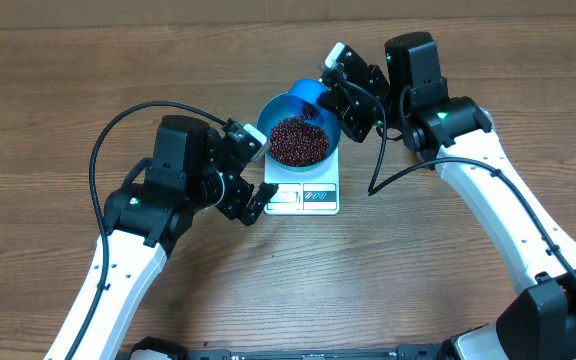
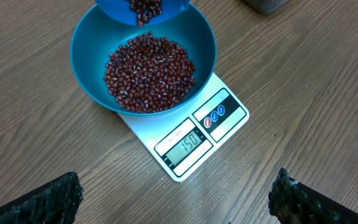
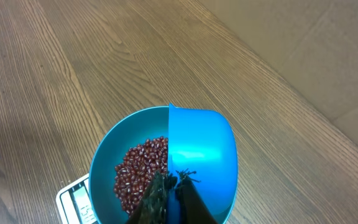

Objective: Scoop item into bowl and weigh 150g on scale
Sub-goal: 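Tip the scoop further with the right gripper, then raise it above the bowl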

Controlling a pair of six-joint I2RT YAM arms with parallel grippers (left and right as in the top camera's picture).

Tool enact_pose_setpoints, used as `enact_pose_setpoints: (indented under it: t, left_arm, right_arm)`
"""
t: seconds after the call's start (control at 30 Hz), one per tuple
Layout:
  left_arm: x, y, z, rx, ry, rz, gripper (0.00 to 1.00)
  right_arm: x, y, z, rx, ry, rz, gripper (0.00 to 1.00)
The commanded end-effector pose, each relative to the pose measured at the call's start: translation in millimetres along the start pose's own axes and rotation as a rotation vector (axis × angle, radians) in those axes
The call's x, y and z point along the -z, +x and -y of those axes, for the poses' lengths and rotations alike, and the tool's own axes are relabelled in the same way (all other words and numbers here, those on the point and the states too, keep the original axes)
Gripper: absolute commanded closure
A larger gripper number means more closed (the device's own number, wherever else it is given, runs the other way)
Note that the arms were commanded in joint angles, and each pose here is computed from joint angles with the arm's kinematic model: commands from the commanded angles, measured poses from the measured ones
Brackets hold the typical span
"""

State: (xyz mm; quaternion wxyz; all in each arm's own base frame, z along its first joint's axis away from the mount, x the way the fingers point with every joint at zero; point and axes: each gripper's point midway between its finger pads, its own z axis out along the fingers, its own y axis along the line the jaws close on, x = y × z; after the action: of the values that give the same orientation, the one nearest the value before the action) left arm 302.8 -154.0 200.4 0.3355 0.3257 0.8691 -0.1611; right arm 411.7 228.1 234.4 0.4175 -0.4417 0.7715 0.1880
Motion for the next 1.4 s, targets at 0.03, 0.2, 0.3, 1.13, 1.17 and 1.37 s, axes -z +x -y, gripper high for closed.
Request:
enact_pose_setpoints:
  t: [0.03, 0.2, 0.3, 1.13, 1.17, 1.37]
  left_arm:
    - [-3.2, 3.2, 1.4, -0.008, 0.017, -0.006, 0.00]
    - [-3.2, 3.2, 1.4, -0.008, 0.017, -0.006, 0.01]
    - [-3.2, 3.2, 1.4, -0.008, 0.017, -0.006, 0.00]
    - [-3.2, 3.2, 1.4, -0.008, 0.017, -0.006, 0.01]
    - [-3.2, 3.2, 1.4, -0.008, 0.017, -0.006, 0.00]
    - [-3.2, 3.2, 1.4, -0.008, 0.017, -0.006, 0.01]
  right_arm:
    - [16.9, -24.9, 0.4, 0.036, 0.027, 0.055, 0.96]
    - [16.9, -24.8, 0.4, 0.035, 0.027, 0.055, 0.96]
    - [16.8, -24.3, 0.1, 0.031, 0.026, 0.053, 0.96]
    - [22.0, -32.2, 14.7, -0.667, 0.030, 0.114, 0.96]
    - [23.2, -32.8, 17.5, -0.688, 0.032, 0.122, 0.96]
    - [33.7, -28.2, 39.0, -0.816, 0.059, 0.154, 0.96]
